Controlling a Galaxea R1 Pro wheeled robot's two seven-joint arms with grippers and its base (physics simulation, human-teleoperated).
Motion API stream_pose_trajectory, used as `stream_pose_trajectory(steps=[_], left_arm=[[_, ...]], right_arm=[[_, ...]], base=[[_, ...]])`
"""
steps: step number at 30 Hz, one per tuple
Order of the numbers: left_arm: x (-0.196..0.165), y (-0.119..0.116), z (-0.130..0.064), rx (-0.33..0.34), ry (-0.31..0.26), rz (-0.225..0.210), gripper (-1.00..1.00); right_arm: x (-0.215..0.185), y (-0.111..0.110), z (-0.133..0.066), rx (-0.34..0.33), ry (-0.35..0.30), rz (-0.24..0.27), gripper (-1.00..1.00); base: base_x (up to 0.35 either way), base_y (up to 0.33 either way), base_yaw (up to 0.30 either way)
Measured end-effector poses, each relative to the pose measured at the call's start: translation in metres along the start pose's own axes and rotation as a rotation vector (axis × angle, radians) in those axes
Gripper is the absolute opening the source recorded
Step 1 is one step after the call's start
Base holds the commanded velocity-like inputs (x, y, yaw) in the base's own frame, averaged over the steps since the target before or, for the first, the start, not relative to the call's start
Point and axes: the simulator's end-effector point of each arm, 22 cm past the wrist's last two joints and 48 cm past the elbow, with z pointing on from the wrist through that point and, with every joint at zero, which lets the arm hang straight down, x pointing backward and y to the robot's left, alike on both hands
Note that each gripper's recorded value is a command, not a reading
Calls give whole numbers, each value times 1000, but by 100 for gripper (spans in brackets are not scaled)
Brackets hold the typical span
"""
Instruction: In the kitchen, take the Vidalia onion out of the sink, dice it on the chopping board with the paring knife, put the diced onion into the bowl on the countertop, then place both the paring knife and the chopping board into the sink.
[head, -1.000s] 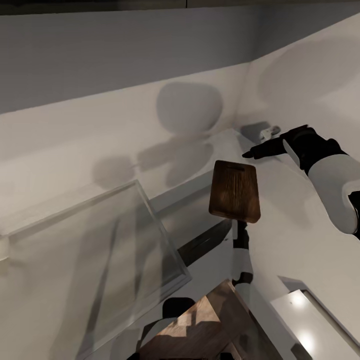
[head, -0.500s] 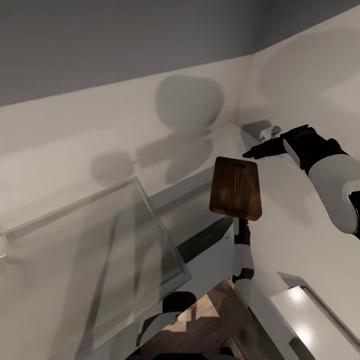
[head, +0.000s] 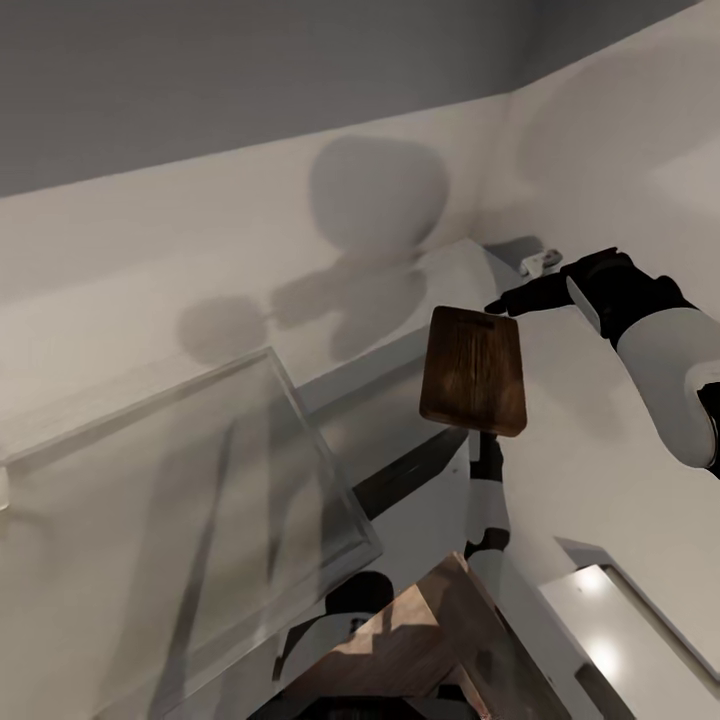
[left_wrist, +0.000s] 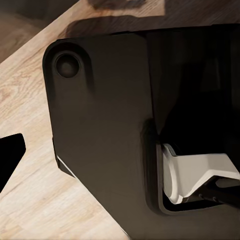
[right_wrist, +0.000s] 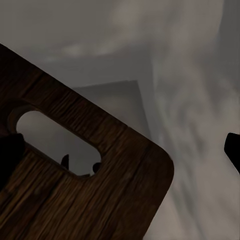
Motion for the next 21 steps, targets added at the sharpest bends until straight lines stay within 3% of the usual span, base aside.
stream_pose_trajectory(steps=[21], left_arm=[[12,-1,-2,1,34,-5,100]], right_arm=[[3,-4,14,7,-6,-14,100]], base=[[0,0,0]])
